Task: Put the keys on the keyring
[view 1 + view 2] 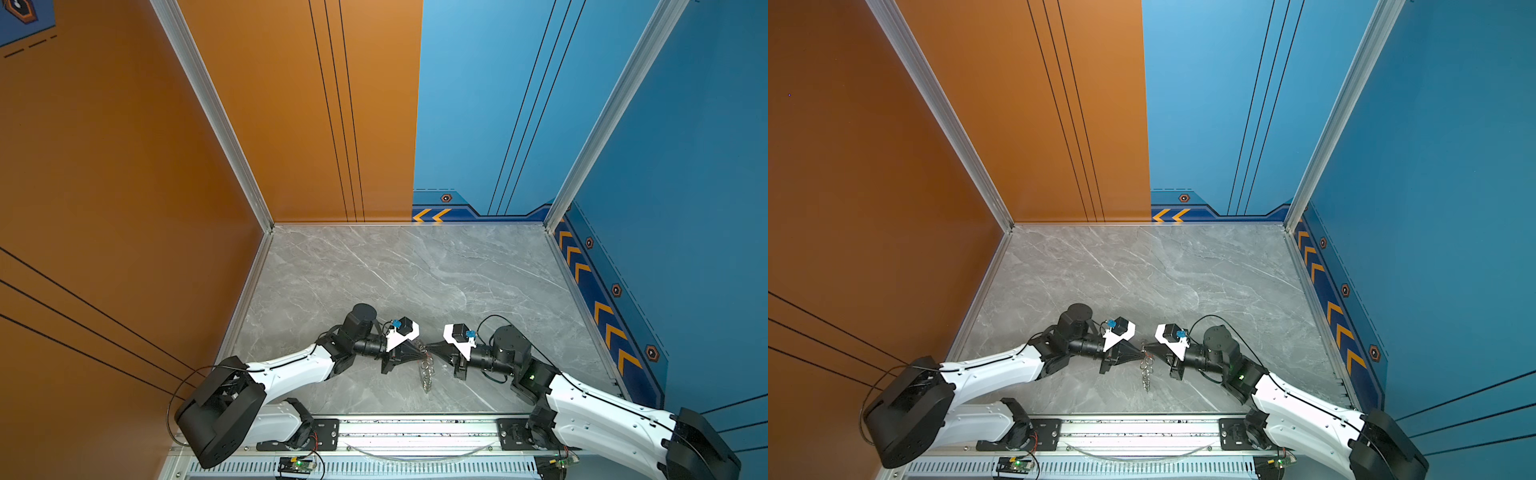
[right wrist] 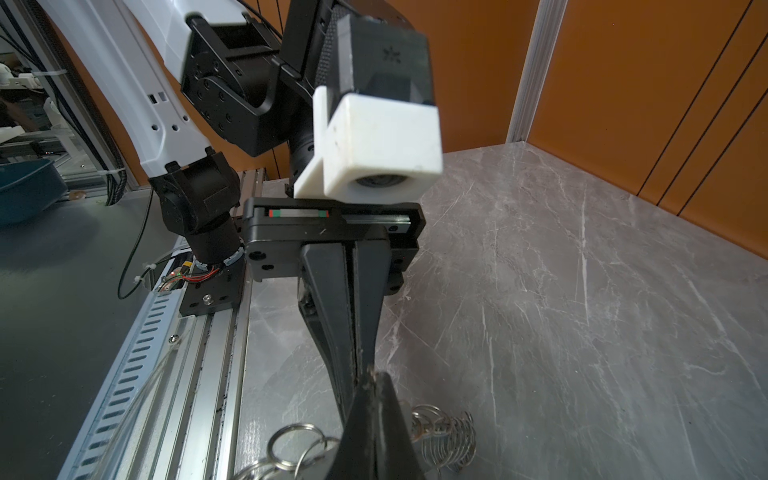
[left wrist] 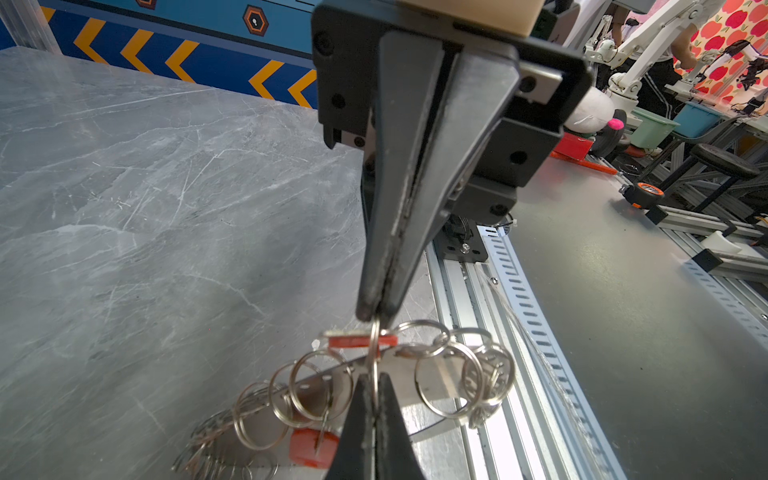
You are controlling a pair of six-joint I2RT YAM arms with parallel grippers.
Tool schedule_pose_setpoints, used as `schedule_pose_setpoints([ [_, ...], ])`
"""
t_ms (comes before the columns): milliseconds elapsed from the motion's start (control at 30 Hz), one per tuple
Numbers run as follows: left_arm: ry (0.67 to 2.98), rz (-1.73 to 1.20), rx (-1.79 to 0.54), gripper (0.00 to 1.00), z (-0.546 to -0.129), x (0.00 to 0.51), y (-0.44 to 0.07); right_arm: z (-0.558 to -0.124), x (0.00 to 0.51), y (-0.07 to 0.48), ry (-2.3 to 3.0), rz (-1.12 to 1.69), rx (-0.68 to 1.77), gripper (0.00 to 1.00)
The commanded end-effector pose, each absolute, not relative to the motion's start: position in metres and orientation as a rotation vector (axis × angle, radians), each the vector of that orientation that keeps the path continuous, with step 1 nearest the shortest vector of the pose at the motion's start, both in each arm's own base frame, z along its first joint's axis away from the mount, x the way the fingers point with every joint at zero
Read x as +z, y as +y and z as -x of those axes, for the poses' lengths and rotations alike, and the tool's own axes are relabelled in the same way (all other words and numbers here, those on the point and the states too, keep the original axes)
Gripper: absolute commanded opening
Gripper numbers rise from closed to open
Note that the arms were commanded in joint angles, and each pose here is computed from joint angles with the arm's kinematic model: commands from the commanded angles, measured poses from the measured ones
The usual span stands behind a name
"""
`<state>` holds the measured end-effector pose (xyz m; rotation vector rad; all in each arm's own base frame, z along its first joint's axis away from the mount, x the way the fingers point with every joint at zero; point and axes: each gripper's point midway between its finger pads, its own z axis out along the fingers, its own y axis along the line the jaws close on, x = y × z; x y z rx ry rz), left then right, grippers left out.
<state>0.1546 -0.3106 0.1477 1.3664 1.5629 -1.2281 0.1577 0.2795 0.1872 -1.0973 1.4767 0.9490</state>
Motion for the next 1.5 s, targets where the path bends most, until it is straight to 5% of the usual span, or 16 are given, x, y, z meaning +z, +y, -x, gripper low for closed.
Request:
schedule_pose_setpoints([
  [0,1.535,-1.39,-1.245,0.0,-0.149,0.15,-0.312,-0.153,0.182,0.278,1.478,1.114,0.96,0.0],
  [1467,1.546,-1.381,-1.246,0.0,-0.15,0.149,-0.312,-0.153,0.182,0.28,1.459,1.119,0.946,0.0],
])
